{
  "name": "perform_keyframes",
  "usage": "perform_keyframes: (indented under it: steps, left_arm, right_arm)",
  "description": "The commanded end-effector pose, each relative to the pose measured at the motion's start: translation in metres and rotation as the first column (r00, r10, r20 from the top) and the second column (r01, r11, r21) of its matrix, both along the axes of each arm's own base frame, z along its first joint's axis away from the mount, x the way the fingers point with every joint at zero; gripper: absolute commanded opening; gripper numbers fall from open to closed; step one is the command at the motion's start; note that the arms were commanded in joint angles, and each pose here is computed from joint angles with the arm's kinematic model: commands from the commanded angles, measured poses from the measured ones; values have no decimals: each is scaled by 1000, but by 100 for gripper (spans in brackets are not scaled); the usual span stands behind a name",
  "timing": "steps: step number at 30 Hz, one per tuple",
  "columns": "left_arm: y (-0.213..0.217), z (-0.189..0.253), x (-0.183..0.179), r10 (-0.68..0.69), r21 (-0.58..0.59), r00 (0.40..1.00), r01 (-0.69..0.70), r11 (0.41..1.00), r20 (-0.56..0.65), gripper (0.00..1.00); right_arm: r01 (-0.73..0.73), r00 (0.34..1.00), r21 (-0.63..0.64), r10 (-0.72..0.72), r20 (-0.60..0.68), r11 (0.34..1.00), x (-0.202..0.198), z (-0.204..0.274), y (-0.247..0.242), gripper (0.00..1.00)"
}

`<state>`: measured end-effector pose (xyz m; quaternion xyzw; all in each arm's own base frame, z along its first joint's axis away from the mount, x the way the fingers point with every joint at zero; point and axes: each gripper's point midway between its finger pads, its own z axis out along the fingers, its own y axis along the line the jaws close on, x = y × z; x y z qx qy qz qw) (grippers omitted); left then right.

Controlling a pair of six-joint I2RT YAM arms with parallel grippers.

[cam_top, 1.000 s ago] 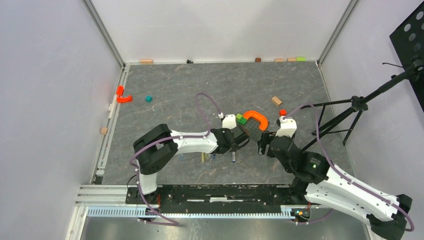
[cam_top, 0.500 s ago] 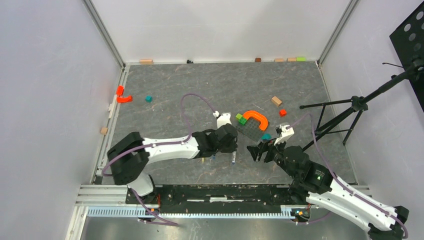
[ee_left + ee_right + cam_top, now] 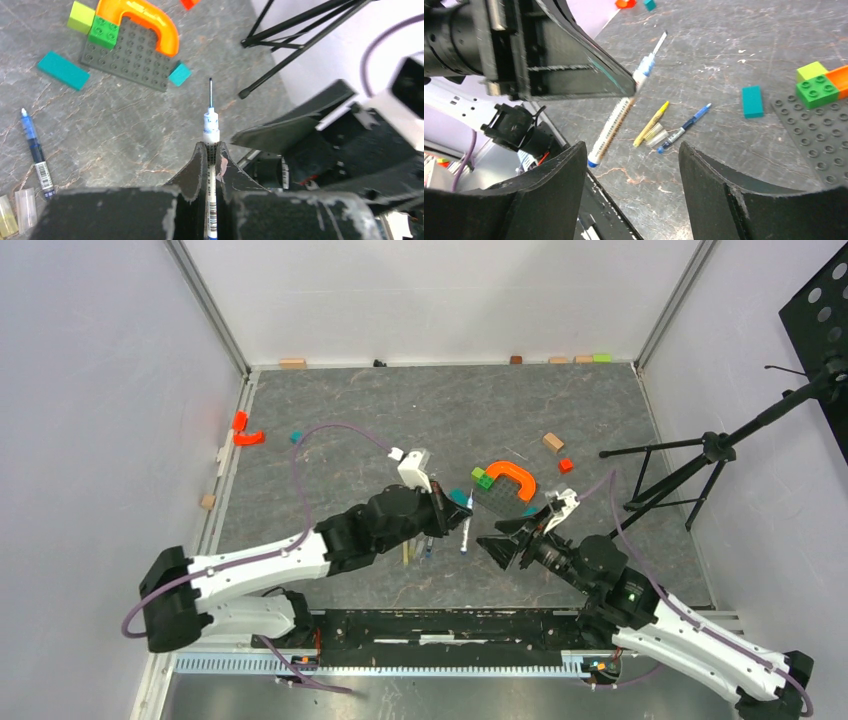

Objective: Insert the pens into the pen caps

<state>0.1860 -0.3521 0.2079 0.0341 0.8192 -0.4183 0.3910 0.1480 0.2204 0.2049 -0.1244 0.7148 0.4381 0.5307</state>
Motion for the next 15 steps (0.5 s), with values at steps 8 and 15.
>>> perform_keyframes:
  steps: [8, 15]
  left_arm:
    - [16, 65, -17, -69, -158, 974, 104, 982, 214, 2]
    - [23, 70, -19, -58, -175, 971, 101, 979, 233, 2]
  right_arm:
    - [-244, 968, 154, 231, 94, 958, -23, 64, 43, 67]
    - [-363, 930, 194, 340, 142, 912, -39, 83, 56, 66]
